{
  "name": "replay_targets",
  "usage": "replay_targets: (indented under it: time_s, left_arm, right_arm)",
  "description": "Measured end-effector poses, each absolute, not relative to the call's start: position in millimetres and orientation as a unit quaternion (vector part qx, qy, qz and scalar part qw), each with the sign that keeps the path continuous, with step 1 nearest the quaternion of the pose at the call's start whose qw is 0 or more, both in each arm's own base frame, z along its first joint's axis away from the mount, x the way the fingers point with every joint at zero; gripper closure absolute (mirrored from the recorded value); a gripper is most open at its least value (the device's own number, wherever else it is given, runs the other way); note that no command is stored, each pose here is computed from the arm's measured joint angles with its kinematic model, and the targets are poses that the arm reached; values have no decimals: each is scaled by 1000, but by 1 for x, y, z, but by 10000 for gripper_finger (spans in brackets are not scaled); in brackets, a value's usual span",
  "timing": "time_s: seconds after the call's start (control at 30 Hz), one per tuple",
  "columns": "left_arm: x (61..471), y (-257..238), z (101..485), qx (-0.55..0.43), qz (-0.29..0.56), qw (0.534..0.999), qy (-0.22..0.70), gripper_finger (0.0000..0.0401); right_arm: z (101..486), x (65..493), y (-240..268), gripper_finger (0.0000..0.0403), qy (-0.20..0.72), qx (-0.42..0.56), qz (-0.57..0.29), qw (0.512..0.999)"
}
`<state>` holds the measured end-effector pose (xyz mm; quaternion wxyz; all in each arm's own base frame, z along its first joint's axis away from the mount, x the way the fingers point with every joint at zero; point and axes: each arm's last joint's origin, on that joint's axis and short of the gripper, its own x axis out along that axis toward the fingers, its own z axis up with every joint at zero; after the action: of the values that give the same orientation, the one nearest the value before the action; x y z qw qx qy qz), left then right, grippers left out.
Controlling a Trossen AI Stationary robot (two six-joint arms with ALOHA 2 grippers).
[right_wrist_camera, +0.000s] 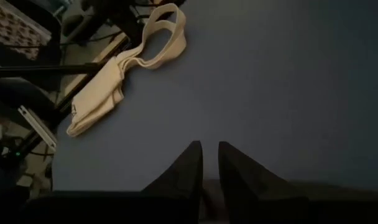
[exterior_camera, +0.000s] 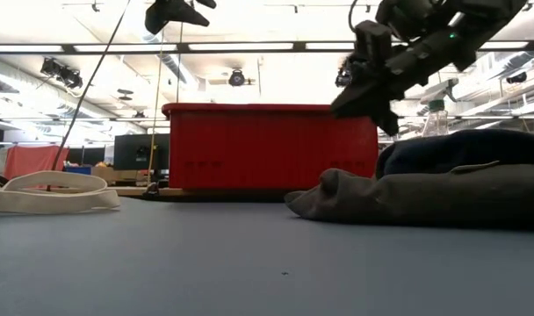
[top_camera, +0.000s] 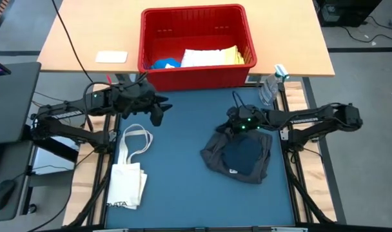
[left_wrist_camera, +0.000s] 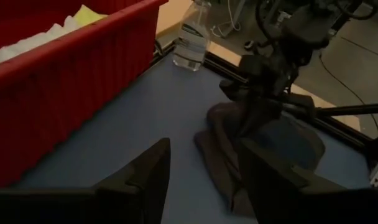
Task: Fold Laundry from Bin
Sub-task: Move the folded clothes to the right of the table
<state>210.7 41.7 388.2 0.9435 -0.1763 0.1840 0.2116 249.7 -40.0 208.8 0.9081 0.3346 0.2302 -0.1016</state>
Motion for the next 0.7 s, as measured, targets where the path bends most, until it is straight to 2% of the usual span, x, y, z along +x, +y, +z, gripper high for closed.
replay_targets:
  time_s: [0.33,0.57,0.7]
  left_arm:
    - [209,49,392,-160,223,947,170,210]
    - [208,50,392,-159,224,947,168,210]
    - [208,50,392,-160,225,946,172,210]
  right_arm:
    - [193,305,-41,357,267,326,-79,903]
    - [152,324,-43,381,358,340,-91,865]
    - [133,317,-38,394,439,343,-88,826]
